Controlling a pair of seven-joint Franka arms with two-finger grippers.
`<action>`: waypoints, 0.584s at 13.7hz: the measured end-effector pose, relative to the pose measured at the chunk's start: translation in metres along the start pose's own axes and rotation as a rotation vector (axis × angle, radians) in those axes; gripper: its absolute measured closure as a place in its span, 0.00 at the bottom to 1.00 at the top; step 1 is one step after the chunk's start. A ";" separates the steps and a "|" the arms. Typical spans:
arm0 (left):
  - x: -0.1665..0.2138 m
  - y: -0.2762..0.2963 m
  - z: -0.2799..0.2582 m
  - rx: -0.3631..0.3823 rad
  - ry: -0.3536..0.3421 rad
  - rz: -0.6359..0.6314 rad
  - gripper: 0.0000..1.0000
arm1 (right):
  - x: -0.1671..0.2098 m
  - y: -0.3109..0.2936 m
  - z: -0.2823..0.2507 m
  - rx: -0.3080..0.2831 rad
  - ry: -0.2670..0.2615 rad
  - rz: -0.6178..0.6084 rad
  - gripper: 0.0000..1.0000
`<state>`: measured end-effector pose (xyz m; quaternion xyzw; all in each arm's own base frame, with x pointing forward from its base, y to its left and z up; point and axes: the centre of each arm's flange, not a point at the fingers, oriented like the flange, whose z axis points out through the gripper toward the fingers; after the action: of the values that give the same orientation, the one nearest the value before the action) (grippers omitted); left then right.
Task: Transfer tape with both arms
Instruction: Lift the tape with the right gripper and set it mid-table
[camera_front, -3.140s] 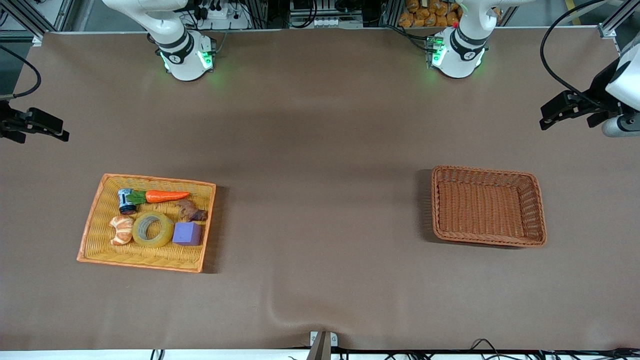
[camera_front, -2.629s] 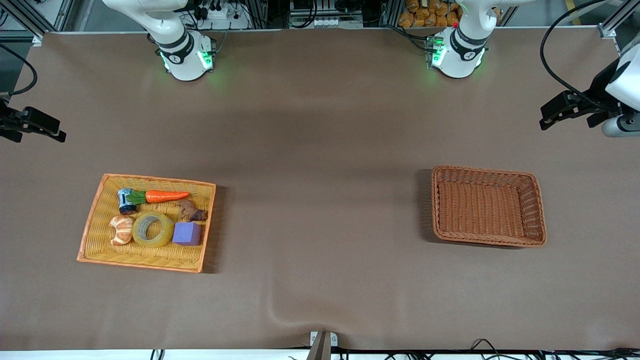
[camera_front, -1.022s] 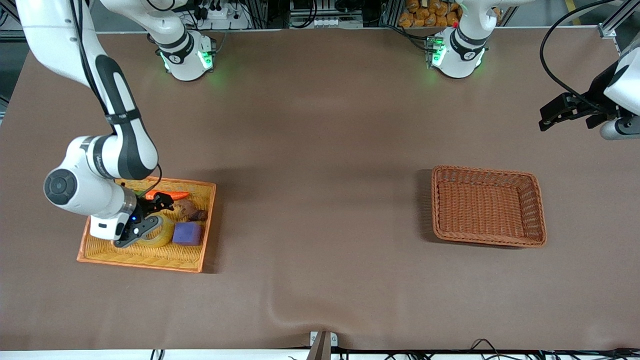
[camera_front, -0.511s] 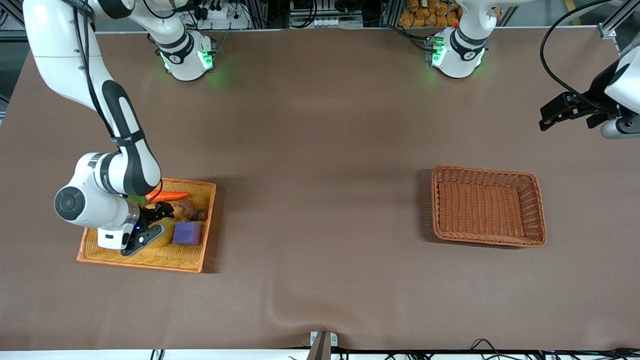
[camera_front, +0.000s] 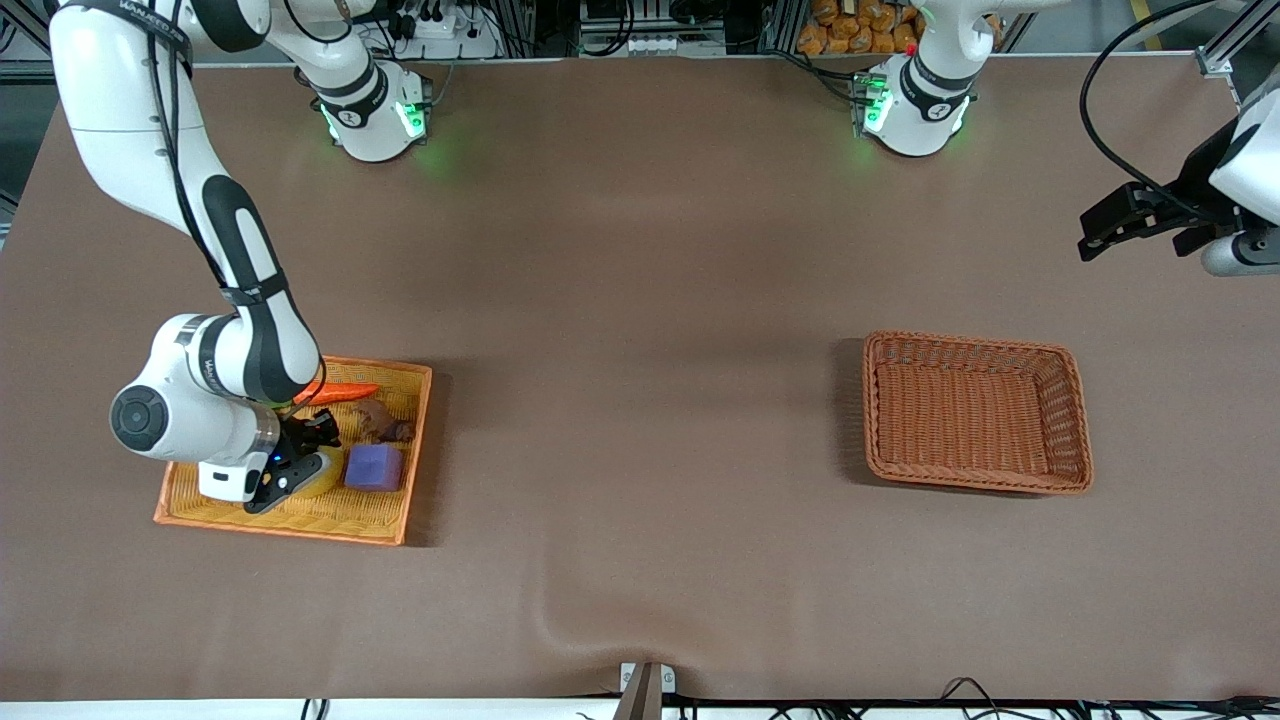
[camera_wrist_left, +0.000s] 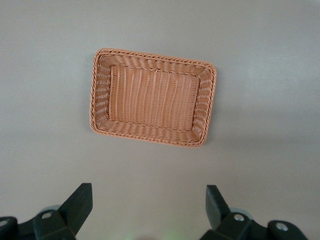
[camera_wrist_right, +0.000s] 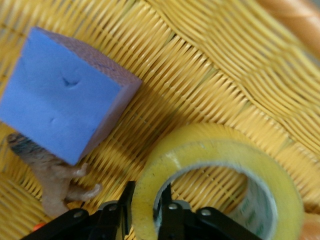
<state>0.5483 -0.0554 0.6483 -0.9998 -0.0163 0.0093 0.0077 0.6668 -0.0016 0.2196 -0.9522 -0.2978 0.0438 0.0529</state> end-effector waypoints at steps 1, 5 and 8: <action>0.000 0.003 0.002 0.001 -0.009 0.006 0.00 | 0.003 -0.001 -0.015 0.002 0.005 -0.004 0.78; -0.004 0.027 0.027 0.013 -0.103 0.042 0.00 | 0.024 -0.038 -0.116 0.072 -0.028 0.046 0.78; -0.010 0.030 0.017 0.016 -0.099 -0.004 0.00 | 0.083 -0.144 -0.164 0.062 -0.023 0.168 0.78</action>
<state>0.5392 -0.0850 0.6311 -0.9980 -0.0187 0.0588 0.0151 0.6723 0.1512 0.3960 -0.9711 -0.2160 0.0683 0.0751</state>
